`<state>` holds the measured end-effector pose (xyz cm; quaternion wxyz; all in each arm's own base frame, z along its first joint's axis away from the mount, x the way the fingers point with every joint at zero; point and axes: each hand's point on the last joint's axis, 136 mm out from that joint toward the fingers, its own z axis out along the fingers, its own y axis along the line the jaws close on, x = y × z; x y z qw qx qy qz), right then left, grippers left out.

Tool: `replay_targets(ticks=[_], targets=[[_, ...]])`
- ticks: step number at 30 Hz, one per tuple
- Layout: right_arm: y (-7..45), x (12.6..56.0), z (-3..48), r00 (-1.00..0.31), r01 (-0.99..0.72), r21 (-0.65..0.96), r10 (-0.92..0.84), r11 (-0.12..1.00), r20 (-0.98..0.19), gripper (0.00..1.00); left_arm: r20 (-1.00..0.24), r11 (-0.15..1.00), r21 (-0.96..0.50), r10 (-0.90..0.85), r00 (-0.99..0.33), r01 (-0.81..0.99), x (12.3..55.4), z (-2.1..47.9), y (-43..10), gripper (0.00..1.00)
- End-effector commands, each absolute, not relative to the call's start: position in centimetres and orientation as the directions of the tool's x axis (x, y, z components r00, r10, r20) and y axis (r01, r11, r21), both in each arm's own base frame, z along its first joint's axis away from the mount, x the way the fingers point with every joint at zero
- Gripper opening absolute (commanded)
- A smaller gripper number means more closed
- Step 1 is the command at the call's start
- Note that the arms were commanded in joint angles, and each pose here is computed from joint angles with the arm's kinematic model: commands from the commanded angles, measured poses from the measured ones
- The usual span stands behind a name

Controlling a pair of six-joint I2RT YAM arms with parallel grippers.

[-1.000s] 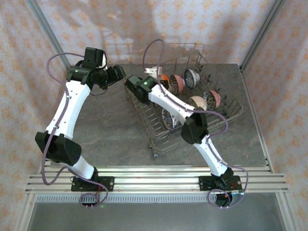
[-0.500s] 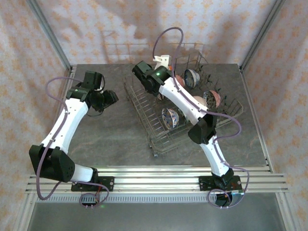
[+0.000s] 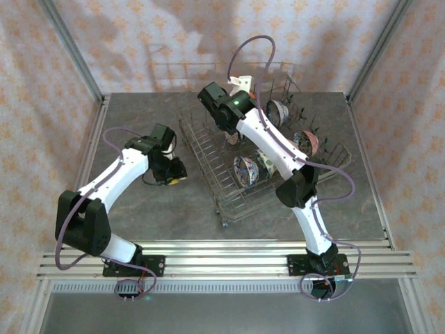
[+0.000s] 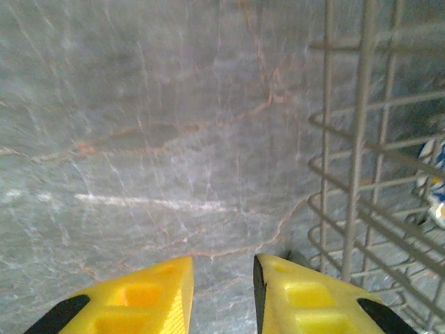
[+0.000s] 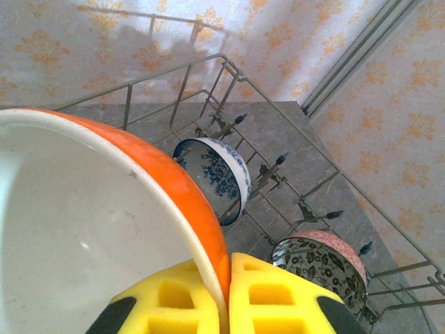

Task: Load the bowls into the dish rack

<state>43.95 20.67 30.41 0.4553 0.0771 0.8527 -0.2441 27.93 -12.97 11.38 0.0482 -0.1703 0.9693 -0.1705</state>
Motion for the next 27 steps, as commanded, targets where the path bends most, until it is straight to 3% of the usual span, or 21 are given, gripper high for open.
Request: replay_targets(ticks=[1, 14, 27], targets=[[18.6, 43.1, 33.3, -0.547, 0.386, -0.333, -0.078, 0.86, -0.833, 0.07, 0.008, 0.894, -0.365, -0.277, -0.961, -0.26, 27.0, 10.6, -14.9, 0.3], [15.2, 43.4, 32.0, -0.626, 0.388, -0.376, -0.059, 0.841, -0.778, 0.07, 0.081, 0.899, -0.387, -0.188, -0.979, -0.204, 24.7, 8.5, -21.2, 0.3], [13.0, 43.8, 32.2, -0.639, 0.394, -0.383, -0.051, 0.836, -0.767, 0.07, 0.069, 0.848, -0.492, -0.185, -0.98, -0.195, 26.3, 10.1, -29.3, 0.31]])
